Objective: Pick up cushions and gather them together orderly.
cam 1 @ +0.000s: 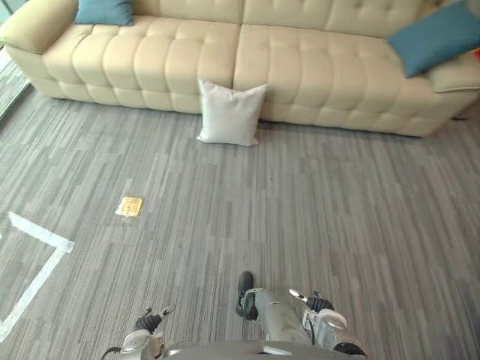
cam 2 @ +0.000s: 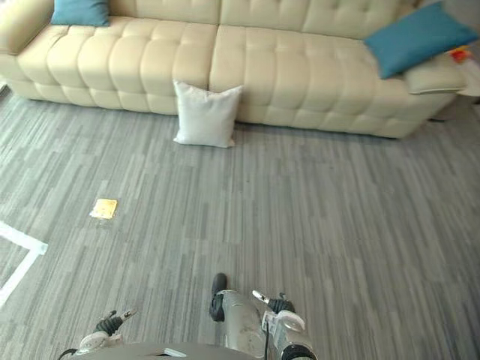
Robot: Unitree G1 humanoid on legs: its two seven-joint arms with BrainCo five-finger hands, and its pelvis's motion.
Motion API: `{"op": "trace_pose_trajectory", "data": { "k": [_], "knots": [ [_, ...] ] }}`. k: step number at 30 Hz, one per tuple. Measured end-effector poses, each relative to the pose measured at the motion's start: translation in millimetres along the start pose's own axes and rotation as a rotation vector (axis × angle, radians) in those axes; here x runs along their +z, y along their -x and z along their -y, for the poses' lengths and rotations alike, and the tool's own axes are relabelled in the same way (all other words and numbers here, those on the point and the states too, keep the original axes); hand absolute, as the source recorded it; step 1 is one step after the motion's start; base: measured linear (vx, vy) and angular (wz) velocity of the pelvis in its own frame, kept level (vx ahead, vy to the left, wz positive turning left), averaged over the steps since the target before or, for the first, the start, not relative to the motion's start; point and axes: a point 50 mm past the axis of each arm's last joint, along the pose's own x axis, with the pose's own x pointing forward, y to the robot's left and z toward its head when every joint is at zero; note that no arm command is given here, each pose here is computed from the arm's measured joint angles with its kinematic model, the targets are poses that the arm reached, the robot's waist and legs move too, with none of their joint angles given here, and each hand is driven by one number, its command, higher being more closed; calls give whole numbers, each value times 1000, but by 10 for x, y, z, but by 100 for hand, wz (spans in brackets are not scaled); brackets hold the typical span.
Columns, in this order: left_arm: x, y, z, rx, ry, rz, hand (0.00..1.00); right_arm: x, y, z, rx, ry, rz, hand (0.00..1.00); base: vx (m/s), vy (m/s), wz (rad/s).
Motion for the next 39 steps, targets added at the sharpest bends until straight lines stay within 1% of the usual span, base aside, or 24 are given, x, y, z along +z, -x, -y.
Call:
{"op": "trace_pose_trajectory", "data": {
  "k": [4,7,12,14,18,21,23,26,28,30,32,34,39],
  "knots": [
    [76,-17,45,-8,6,25,0,-57,18,28,-15,-2,-11,0,276,110,24],
    [69,-17,57,-9,7,21,0,-55,20,-14,-4,3,-9,0,299,273,-12],
    [74,-29,-45,15,-4,18,0,-174,63,-143,28,-6,-40,0,351,355,-44],
    [32,-34,-86,14,-47,-9,0,-135,68,-199,45,0,-22,0,328,316,-36],
    [2,-32,-107,11,-92,-24,0,-102,75,-257,69,24,-3,0,367,175,-16],
    [-15,-35,-61,-7,-121,-35,0,0,46,-252,68,26,25,0,416,62,-5],
    [-10,-39,-47,-11,-125,-37,0,36,37,-247,68,24,34,0,376,-7,10],
    [-74,-31,-16,-30,-181,-59,0,19,31,-173,57,34,27,0,485,-101,33],
    [-131,-12,-3,-39,-189,-74,0,-85,49,-37,23,23,3,0,492,-221,60],
    [-188,9,77,-57,-173,-87,0,-45,36,33,6,32,17,0,513,-310,31],
    [-187,16,97,-62,-143,-83,0,-20,33,43,5,37,27,0,436,-299,5],
    [-183,24,44,-34,-82,-76,0,-27,30,69,-3,45,22,0,420,-187,-48],
    [-107,21,-13,-15,-65,-40,0,-119,50,72,-2,57,-10,0,363,-114,-40]
  ]
}}
